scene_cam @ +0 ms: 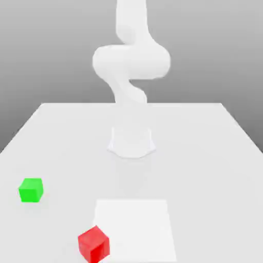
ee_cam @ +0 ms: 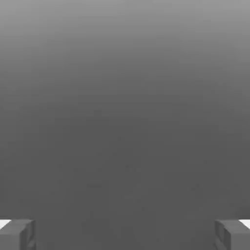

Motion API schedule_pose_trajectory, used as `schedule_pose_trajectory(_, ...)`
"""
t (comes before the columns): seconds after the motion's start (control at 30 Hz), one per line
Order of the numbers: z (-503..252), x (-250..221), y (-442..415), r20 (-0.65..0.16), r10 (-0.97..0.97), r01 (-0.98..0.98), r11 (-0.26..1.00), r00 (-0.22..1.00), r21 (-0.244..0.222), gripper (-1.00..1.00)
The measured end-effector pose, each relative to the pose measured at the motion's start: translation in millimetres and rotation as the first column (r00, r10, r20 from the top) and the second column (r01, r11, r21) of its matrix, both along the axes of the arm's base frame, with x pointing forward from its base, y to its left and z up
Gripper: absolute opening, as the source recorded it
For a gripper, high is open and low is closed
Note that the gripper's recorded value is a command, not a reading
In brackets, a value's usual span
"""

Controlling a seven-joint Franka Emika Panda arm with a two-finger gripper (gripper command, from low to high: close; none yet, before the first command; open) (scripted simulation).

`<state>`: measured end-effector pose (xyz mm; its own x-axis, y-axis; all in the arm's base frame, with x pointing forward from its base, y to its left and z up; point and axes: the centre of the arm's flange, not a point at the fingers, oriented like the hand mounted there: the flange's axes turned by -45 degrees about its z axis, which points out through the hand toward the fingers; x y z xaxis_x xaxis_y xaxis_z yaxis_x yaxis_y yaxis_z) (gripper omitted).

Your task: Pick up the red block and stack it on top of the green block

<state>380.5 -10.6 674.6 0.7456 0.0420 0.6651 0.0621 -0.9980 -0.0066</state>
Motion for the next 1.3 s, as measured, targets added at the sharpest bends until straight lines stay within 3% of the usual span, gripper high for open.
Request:
schedule_pose_trajectory(0.23, -120, 77, -19, -0.192, 0.187, -0.193, 0.981, 0.963, -0.011, 0.00)
schedule_pose_trajectory(0.47, -250, 117, -31, -0.363, 0.328, -0.359, 0.933, 0.872, -0.018, 0.00)
schedule_pose_trajectory(0.87, -450, 102, -68, -0.641, 0.445, -0.609, 0.792, 0.626, -0.045, 0.00)
schedule_pose_trajectory(1.03, -516, 99, -73, -0.662, 0.448, -0.631, 0.774, 0.600, -0.049, 0.00)
schedule_pose_trajectory(1.07, -525, 98, -73, -0.663, 0.448, -0.631, 0.774, 0.600, -0.048, -1.00)
schedule_pose_trajectory(1.3, -525, 98, -73, -0.664, 0.448, -0.631, 0.774, 0.598, -0.046, -1.00)
